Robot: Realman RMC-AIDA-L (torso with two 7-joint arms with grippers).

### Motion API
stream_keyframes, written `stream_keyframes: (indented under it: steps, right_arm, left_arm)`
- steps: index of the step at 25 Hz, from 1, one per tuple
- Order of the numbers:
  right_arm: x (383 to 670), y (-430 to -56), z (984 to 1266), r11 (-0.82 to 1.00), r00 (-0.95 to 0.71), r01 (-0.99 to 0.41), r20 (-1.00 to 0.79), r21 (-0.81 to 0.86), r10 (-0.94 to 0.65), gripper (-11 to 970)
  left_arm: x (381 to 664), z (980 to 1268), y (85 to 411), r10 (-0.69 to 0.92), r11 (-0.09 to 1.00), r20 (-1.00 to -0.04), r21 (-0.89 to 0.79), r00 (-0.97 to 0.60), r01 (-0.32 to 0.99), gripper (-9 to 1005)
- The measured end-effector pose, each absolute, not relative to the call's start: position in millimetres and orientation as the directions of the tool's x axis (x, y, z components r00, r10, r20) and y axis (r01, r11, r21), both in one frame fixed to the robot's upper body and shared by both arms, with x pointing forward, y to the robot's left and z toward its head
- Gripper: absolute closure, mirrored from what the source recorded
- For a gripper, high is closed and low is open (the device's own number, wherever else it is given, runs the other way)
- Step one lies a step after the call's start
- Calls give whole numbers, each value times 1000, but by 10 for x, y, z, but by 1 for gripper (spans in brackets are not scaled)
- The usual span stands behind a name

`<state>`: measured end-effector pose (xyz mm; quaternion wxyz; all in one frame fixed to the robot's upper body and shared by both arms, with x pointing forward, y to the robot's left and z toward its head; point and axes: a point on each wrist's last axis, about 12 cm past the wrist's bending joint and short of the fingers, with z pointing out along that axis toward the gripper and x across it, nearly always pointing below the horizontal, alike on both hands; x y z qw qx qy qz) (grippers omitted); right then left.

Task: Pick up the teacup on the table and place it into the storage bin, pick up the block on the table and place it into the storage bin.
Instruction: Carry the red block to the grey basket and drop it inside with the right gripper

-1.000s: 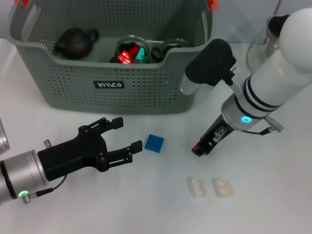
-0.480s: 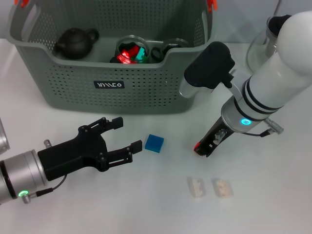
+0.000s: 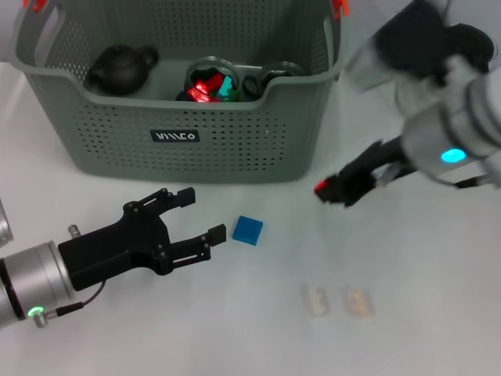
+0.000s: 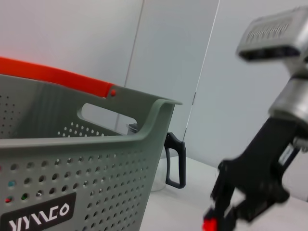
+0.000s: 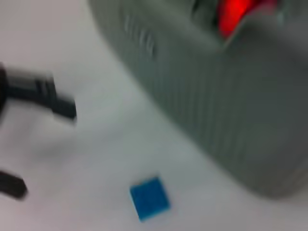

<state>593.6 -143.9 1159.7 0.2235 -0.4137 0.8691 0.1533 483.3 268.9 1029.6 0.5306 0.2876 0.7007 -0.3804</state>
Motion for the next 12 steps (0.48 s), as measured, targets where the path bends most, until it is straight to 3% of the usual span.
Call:
stream_keyframes:
  steps: [4,12]
  right_arm:
    - [5857,-1706,11748,587,-540,-789,-656,179,-527,765]
    - [5686,-2137,12063,311,-372,-905,-894,290,-250,764]
  left_arm:
    - [4851,10303,2698,1,550,-963,-224,-268,805,124]
    - [4920,10323,2702,14,560,-965,-210,-262,802,123]
